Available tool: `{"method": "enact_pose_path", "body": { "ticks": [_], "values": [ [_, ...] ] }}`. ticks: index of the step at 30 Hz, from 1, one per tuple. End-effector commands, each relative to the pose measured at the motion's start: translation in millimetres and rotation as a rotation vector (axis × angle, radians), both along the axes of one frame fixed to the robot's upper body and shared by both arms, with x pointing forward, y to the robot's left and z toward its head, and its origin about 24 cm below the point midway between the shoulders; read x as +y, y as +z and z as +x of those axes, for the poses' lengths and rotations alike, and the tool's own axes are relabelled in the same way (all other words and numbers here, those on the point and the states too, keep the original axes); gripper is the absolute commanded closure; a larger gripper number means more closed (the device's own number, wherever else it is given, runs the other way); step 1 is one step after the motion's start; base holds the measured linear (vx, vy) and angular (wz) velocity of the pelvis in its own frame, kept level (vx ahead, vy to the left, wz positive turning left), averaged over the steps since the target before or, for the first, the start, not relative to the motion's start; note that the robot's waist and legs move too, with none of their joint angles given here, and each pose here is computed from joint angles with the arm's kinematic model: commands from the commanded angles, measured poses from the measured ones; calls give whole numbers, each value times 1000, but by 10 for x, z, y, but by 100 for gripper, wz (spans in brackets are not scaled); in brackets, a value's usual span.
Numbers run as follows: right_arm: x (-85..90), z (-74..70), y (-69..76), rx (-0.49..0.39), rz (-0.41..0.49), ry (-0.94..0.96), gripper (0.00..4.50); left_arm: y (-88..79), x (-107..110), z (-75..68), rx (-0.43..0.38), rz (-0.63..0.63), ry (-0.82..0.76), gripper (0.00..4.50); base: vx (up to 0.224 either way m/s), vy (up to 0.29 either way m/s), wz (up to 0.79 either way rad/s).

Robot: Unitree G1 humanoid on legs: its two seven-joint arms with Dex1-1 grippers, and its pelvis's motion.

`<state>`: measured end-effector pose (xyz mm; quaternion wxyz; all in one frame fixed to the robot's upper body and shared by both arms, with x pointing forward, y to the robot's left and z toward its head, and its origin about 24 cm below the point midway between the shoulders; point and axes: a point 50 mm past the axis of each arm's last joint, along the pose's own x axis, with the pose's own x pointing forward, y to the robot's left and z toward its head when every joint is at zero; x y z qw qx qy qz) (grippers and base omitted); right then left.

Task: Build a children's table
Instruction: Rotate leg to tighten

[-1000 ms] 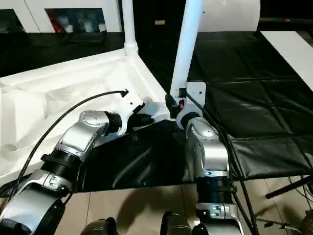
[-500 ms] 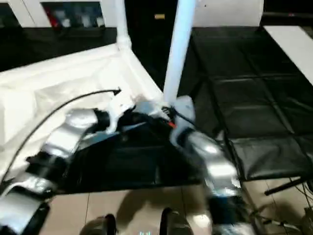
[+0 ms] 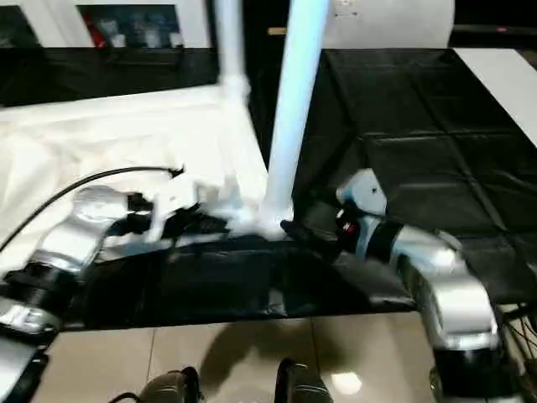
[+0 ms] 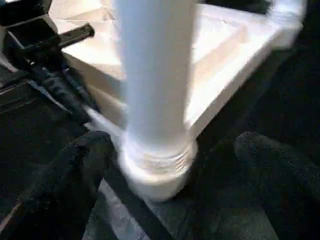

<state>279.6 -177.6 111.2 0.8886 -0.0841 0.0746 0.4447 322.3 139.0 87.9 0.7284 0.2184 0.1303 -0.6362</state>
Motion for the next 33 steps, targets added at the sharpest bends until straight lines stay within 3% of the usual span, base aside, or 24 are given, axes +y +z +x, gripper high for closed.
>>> {"method": "enact_pose_path", "body": {
  "ticks": [1,12,25,33],
  "values": [
    [67,-32,-26,25,-1,117,2,-102,-78,-129,69,39,-141,450,0,0,0],
    [148,-26,-93,154,5,428,75,-82,-85,-187,83,89,-290,450,0,0,0],
    [132,82,-124,195,-25,511,194,-84,-68,-189,79,94,-298,450,0,0,0],
    [163,53,-157,222,-12,564,236,-100,-71,-175,64,82,-261,450,0,0,0]
  ]
}}
